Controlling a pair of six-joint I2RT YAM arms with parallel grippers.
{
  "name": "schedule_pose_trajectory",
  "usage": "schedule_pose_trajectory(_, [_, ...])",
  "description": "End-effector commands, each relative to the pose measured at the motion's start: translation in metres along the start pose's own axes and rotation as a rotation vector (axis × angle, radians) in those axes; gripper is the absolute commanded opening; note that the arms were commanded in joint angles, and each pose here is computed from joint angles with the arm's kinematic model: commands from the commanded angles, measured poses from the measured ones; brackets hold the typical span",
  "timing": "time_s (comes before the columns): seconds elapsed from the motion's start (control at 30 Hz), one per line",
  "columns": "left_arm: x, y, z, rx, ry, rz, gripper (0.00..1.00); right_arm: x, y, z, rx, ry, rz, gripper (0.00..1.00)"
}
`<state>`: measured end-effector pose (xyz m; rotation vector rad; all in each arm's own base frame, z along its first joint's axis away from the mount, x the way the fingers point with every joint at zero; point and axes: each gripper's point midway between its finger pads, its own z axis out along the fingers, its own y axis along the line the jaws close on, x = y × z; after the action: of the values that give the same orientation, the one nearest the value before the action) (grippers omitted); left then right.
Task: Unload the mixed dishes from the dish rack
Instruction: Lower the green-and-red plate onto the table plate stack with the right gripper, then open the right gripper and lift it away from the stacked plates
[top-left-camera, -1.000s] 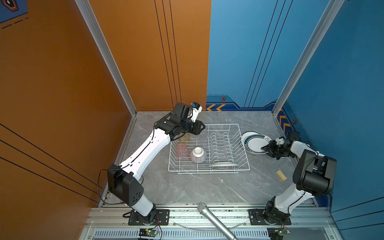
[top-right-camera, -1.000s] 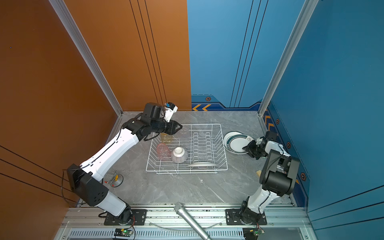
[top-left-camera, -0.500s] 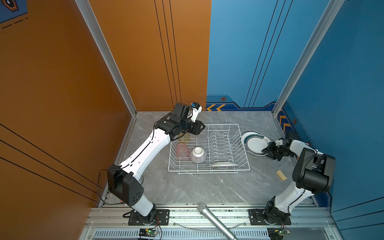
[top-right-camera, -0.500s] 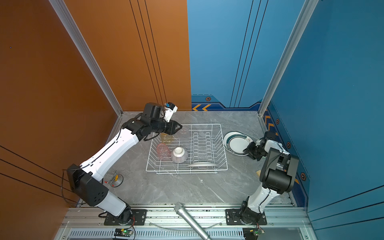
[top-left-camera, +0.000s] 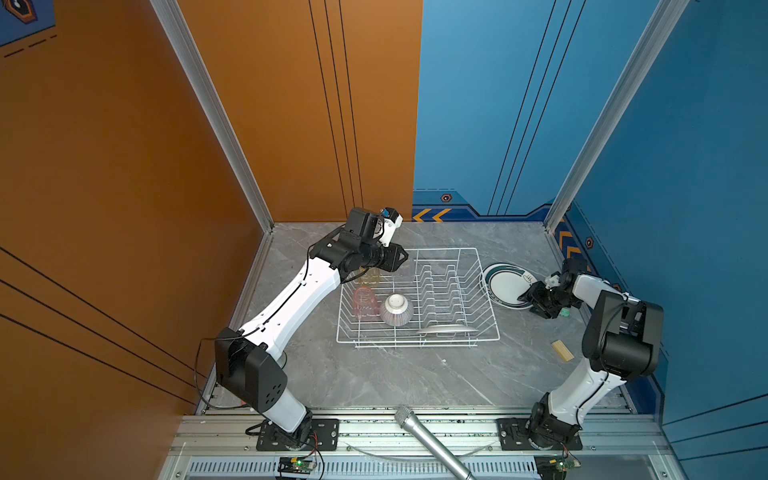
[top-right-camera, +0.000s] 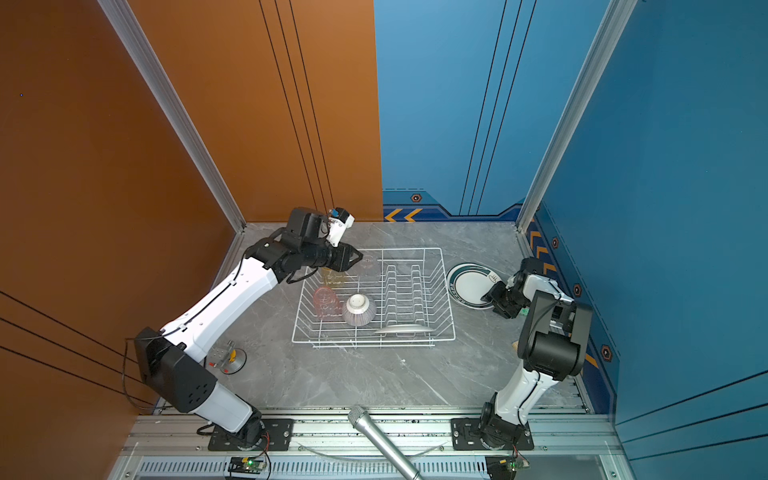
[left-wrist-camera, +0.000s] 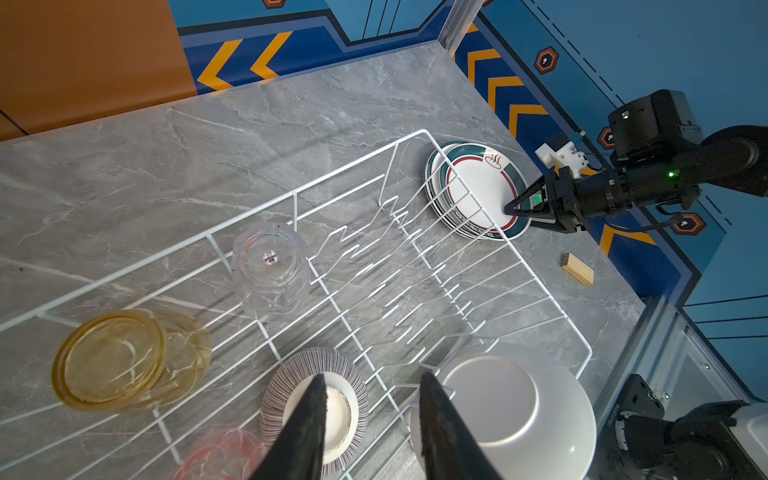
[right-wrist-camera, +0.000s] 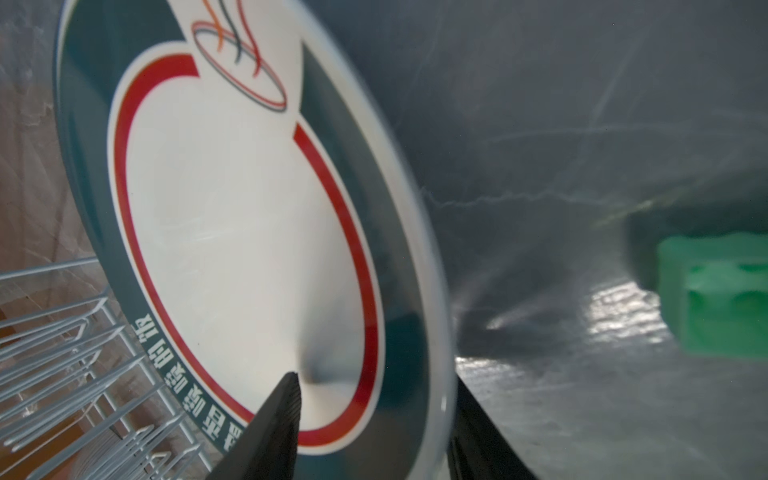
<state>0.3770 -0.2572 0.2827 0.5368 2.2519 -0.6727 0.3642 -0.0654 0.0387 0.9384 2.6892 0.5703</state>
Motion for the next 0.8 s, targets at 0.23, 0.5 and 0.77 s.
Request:
schedule_pose_trajectory(0.23, [0.003, 0.003, -0.01, -0.005, 0.002, 0.013, 0.38, -0.004, -0.002, -0.002, 0.137, -0.014, -0.041, 0.67])
schedule_pose_trajectory(0.5, [0.006, 0.005, -0.009, -0.012, 0.012, 0.018, 0.38, -0.01, 0.003, 0.0, 0.188, -0.034, -0.057, 0.7])
schedule_pose_trajectory(0.77, [0.008, 0.008, -0.008, -0.02, 0.02, 0.02, 0.38, -0.014, 0.011, 0.006, 0.228, -0.034, -0.084, 0.71])
